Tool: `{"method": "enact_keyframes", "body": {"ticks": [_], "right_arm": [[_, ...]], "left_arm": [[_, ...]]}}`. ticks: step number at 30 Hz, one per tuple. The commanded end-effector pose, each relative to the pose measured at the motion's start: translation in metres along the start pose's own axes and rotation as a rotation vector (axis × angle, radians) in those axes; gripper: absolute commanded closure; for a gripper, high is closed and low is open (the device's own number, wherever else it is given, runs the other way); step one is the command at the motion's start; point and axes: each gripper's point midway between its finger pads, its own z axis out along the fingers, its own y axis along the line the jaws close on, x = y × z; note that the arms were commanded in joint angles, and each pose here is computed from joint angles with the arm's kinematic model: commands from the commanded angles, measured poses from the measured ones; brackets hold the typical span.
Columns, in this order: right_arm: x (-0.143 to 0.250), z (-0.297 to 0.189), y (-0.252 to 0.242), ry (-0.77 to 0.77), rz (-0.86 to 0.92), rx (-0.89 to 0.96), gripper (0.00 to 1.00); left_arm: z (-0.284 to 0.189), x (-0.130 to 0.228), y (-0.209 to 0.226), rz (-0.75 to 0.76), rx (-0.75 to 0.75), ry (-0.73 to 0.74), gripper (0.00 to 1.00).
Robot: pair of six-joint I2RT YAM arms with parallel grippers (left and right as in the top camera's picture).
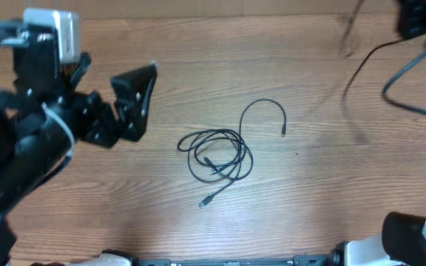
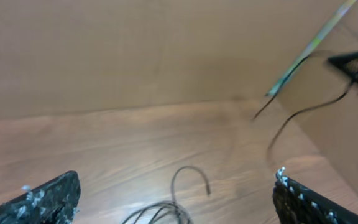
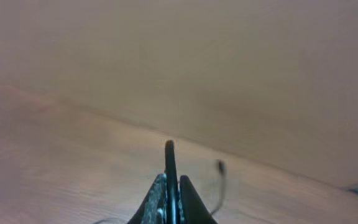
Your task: Untangle cables
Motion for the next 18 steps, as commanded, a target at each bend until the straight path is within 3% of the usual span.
{"method": "enact_keyframes", "body": {"ticks": [1,9,13,18], "right_arm": [[-0.028,-0.036,-0.042,-0.138,-0.008,0.125,0.96],[-0.049,-0.082,-0.142,-0.285,-0.055,0.411,0.96],[-0.031,-0.080,-0.194,-0.262,-0.032,0.522,0.96],[0.000,-0.052,-0.252,-0.226,-0.002,0.586,0.96]], "left_arm": [[-0.022,0.007,0.008,0.032,-0.056,-0.012,0.02],[-0.044,0.021,0.007,0.058,-0.059,0.001,0.02],[-0.051,0.022,0.013,0.110,-0.095,-0.007,0.02],[-0.057,0.018,0.041,0.117,-0.265,-0.027,0.00]]}}
